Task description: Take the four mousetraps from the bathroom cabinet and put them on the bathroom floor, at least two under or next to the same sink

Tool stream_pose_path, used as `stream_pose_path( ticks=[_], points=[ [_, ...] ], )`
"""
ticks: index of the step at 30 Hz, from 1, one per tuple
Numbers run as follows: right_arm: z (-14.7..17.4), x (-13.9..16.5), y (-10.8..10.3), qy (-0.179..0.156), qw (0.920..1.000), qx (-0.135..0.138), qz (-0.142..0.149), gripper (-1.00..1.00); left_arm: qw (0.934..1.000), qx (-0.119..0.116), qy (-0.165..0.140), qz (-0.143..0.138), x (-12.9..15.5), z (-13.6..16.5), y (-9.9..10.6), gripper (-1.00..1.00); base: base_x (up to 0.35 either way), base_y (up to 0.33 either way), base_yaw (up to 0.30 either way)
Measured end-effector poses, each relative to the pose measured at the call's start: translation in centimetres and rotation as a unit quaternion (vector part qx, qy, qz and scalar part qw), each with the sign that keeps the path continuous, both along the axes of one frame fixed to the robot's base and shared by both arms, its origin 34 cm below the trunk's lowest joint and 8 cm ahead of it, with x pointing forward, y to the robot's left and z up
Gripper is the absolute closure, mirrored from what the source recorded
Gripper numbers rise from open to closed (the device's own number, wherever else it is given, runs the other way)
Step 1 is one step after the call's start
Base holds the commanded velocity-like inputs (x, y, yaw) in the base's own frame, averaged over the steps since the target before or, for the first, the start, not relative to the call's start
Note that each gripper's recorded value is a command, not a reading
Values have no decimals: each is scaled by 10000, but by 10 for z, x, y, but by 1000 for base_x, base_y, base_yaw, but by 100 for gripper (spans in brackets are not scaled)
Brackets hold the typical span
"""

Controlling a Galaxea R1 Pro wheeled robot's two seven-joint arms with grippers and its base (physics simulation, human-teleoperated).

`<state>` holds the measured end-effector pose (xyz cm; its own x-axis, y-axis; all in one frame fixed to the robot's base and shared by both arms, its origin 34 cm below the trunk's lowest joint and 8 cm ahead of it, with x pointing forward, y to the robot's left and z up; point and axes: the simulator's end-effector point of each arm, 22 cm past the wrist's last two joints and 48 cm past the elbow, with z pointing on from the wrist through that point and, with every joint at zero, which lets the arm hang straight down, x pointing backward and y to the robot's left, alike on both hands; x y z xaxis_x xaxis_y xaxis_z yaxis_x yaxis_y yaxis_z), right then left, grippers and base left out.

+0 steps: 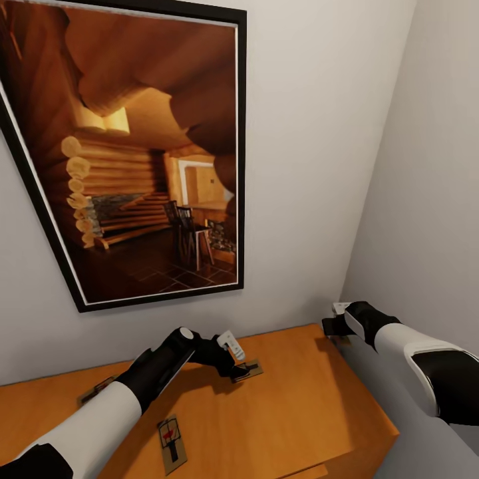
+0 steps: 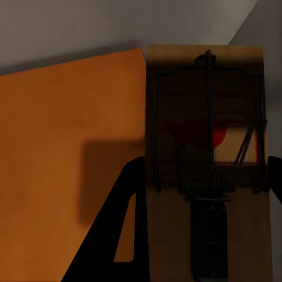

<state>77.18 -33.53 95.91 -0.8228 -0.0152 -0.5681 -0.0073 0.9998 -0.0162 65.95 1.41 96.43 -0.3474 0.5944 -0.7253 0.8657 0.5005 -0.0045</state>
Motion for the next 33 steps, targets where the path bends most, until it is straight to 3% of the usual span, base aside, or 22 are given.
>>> stream_pose_path(
  ticks=[33],
  points=[
    [-24, 10, 7, 1, 10000, 26, 39, 100, 10000, -21, -4, -55, 7, -22, -8, -100, 0, 0, 0]
  ],
)
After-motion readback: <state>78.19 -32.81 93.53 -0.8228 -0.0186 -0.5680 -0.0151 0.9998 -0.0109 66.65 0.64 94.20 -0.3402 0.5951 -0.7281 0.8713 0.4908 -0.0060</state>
